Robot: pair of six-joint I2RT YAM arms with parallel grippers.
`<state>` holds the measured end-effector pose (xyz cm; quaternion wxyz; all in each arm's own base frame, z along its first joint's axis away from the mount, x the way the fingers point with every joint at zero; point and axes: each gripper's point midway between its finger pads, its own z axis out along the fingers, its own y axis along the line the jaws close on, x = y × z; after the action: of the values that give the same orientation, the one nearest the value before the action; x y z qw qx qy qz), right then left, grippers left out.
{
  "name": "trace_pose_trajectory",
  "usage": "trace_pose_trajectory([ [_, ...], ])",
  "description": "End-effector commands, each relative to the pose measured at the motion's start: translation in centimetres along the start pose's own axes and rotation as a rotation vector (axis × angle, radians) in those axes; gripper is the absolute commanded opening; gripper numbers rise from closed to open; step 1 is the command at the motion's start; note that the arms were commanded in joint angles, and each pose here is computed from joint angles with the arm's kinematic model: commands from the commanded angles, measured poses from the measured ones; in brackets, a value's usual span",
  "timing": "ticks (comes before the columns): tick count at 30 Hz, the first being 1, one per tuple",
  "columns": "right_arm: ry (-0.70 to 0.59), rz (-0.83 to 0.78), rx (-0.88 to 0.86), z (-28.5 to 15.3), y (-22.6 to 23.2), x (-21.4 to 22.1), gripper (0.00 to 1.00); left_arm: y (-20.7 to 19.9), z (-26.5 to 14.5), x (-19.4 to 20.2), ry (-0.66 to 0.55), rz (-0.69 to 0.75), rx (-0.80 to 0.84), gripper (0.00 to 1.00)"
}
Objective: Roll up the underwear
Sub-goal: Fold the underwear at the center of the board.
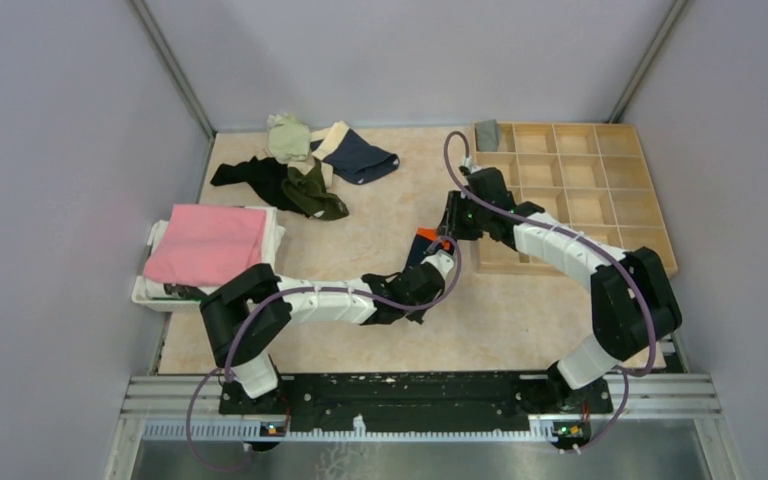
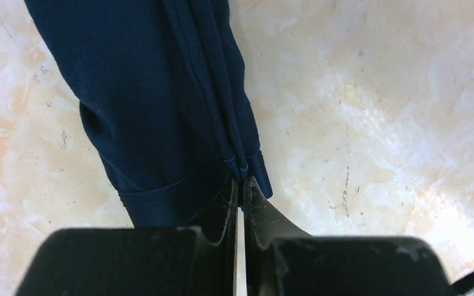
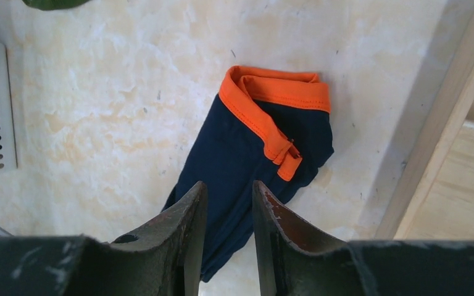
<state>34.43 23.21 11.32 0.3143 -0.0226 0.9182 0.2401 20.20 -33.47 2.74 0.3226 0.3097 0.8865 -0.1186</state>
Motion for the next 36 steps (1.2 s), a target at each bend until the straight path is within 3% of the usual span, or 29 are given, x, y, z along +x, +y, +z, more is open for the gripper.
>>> trace_pose_trajectory([
  [1,-0.024,0.008,-0.055,-0.2,0.9,-0.5,0.32,0.0,-1.8,3.7,0.168,0.027,0.015,0.09],
  [10,-0.042,0.019,-0.054,-0.9,0.8,-0.3,0.34,-1.5,-4.6,0.0,0.073,-0.007,0.096,0.4],
  [22,-0.06,0.028,-0.115,-1.8,1.9,-0.5,0.33,-2.5,-10.5,-4.7,-0.123,-0.065,0.231,0.54],
  [24,-0.043,0.033,-0.154,-1.8,2.6,-0.2,0.29,-1.3,-11.2,-5.3,-0.192,-0.111,0.193,0.56],
  [28,-0.006,0.055,-0.248,-1.3,4.3,0.2,0.12,2.0,-11.4,-5.7,-0.312,-0.246,0.104,0.63],
  [36,0.066,0.05,-0.262,1.5,4.4,0.6,0.01,5.2,-8.0,-3.1,-0.304,-0.356,0.039,0.71],
])
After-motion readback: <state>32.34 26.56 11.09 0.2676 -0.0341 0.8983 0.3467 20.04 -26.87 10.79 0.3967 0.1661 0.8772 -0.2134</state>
